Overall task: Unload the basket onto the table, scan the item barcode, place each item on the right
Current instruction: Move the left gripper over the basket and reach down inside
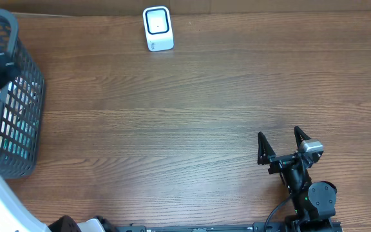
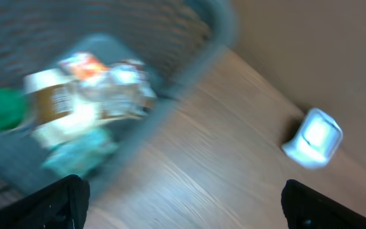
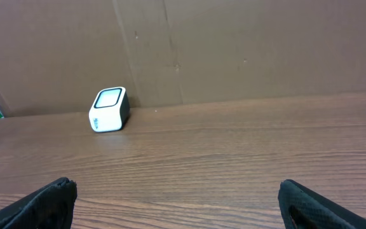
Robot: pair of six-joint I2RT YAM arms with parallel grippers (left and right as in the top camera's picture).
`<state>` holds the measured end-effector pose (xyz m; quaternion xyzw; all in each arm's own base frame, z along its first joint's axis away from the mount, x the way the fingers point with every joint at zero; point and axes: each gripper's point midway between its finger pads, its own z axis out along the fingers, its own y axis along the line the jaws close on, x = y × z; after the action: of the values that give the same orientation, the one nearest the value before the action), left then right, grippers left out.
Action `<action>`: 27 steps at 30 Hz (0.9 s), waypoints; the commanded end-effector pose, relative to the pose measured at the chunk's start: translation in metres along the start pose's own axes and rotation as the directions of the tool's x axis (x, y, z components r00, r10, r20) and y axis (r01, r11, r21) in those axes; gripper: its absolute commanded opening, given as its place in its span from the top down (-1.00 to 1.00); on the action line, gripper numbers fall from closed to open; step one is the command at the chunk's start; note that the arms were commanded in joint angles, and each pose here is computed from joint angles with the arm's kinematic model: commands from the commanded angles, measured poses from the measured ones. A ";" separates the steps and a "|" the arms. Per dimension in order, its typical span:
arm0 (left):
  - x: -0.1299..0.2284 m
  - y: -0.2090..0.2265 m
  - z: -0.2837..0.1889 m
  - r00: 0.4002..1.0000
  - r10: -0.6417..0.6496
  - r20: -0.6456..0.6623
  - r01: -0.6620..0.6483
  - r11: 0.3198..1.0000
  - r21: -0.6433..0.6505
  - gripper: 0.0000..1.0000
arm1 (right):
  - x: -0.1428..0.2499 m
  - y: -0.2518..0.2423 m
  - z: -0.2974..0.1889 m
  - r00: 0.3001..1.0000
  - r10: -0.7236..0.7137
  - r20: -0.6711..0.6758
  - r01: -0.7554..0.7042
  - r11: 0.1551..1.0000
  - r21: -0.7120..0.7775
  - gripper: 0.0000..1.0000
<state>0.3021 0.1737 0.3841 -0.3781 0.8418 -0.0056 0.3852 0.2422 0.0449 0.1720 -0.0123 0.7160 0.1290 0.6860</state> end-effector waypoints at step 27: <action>0.013 0.181 0.126 0.953 -0.261 -0.156 0.112 0.778 -0.619 -0.93 | 0.002 -0.001 0.000 1.000 0.002 0.005 -0.002 1.000 0.000 -1.00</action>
<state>0.2727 0.3170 0.2472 -0.5504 0.8039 0.1515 0.1669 0.2422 0.0450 0.1718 -0.0126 0.7163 0.1290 0.6857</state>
